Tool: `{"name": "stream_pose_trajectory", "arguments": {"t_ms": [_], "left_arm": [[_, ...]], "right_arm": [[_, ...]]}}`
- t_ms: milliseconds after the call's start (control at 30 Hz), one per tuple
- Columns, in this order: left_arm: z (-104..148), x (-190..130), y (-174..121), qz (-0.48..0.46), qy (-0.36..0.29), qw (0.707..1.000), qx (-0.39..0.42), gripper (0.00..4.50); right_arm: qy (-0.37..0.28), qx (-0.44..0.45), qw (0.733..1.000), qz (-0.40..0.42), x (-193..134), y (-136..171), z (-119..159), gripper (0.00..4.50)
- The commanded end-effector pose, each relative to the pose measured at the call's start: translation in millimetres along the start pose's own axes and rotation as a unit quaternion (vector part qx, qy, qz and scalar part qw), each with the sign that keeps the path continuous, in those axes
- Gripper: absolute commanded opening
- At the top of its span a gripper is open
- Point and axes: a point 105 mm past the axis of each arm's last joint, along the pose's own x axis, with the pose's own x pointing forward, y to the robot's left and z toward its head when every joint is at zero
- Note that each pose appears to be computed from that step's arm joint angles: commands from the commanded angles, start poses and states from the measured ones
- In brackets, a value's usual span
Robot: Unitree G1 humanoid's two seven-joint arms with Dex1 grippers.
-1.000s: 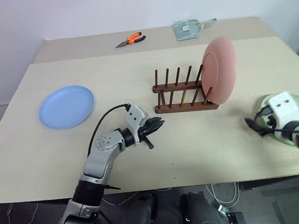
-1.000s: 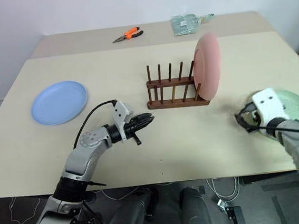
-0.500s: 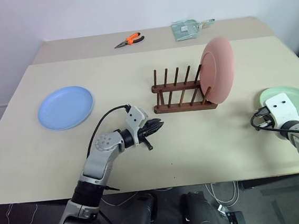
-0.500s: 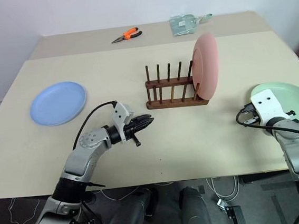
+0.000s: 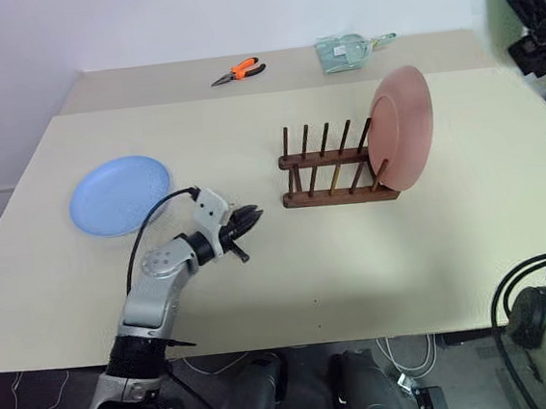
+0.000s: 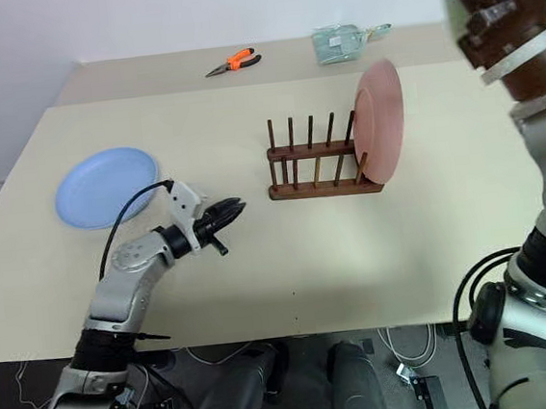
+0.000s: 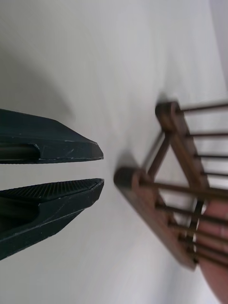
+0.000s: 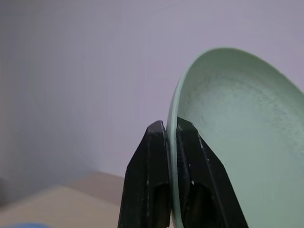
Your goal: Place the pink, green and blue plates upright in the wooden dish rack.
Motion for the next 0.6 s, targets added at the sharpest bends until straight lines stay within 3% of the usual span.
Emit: {"name": "stream_pose_trajectory", "arguments": {"t_ms": [33,133,267,600], "left_arm": [[9,-4,3,0.010,-0.020,1.000,0.010,0.56],[9,-4,1,0.010,-0.022,1.000,0.012,0.56],[9,-6,-4,0.004,-0.025,1.000,0.007,0.56],[11,-9,-11,-0.011,-0.028,1.000,0.001,0.56]], "right_arm": [[-0.020,0.153,0.985,0.071,16,49,-18,0.03],[0.016,0.223,0.974,0.020,20,48,-58,0.03],[0.054,0.242,0.968,-0.025,16,41,-89,0.03],[0.077,0.259,0.959,-0.082,16,23,-113,0.03]]}}
